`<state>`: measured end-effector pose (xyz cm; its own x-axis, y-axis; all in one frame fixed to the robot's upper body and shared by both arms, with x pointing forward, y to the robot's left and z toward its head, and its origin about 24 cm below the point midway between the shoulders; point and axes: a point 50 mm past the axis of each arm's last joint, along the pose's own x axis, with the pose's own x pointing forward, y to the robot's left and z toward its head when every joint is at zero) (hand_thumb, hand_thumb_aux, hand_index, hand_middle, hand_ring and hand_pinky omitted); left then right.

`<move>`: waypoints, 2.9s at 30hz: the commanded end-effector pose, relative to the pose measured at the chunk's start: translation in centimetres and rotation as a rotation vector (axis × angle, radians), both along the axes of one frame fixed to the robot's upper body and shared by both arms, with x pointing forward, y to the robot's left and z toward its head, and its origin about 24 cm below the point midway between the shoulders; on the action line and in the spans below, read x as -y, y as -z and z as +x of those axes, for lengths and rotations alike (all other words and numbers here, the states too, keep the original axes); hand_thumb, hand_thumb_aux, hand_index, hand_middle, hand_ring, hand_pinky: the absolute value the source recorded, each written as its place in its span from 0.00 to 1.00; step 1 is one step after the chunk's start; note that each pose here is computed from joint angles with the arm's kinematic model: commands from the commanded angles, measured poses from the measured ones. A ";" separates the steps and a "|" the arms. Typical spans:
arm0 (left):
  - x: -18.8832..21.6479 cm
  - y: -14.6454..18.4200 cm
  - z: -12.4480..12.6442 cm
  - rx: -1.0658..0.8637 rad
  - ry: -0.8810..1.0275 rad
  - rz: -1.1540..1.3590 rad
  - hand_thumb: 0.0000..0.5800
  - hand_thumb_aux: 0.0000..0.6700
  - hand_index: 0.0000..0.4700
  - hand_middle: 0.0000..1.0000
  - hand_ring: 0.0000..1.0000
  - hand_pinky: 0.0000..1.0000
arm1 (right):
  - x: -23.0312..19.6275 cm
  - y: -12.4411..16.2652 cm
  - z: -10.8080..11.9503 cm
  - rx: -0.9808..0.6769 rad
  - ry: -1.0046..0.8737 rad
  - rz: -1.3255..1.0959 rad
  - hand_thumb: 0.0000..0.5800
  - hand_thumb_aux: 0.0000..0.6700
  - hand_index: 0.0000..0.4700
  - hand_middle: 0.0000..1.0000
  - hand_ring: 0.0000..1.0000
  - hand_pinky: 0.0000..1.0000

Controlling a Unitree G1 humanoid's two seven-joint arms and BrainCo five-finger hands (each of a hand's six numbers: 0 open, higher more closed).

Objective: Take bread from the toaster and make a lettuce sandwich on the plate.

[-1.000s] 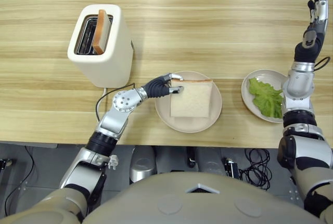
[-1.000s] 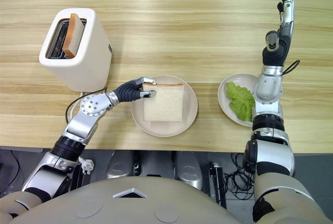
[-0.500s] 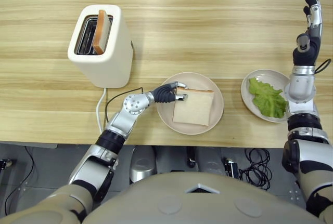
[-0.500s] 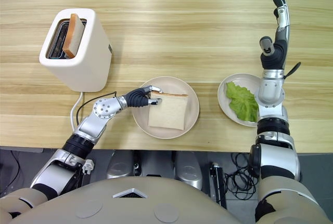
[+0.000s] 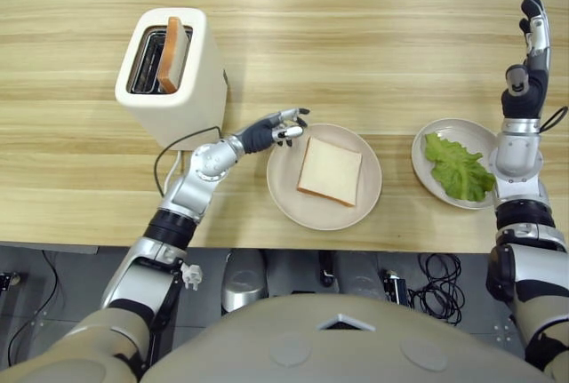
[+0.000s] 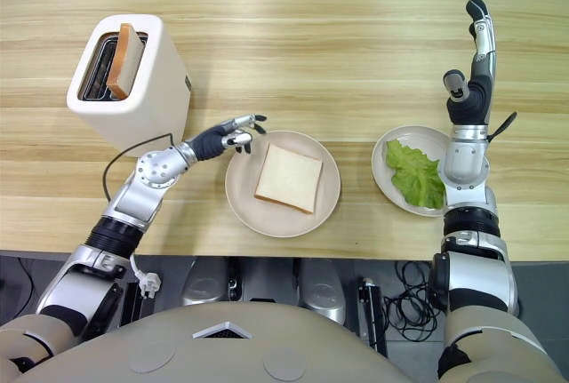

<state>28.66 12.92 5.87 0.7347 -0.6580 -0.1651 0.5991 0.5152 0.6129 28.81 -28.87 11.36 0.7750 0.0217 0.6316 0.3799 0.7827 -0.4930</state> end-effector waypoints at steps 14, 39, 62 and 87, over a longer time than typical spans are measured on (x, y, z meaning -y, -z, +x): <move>-1.4 -3.2 -2.1 0.120 -0.075 -0.055 0.00 0.00 0.00 0.00 0.00 0.00 | 4.2 4.8 -3.5 -0.308 0.144 -0.552 0.00 0.00 0.00 0.00 0.00 0.00; -0.8 -1.2 -2.5 0.065 -0.114 -0.140 0.00 0.00 0.00 0.00 0.00 0.00 | 7.1 10.7 -7.6 -0.487 0.258 -1.066 0.77 0.52 0.51 0.00 0.00 0.00; -1.0 -0.8 -2.2 0.064 -0.128 -0.145 0.00 0.00 0.00 0.00 0.00 0.00 | 6.0 10.7 -6.9 -0.462 0.223 -0.995 1.00 1.00 0.98 0.00 0.00 0.00; -0.4 0.1 -1.9 0.059 -0.141 -0.159 0.00 0.00 0.00 0.00 0.00 0.00 | 3.5 6.9 -3.4 -0.233 0.083 -0.901 1.00 1.00 0.98 0.00 0.00 0.00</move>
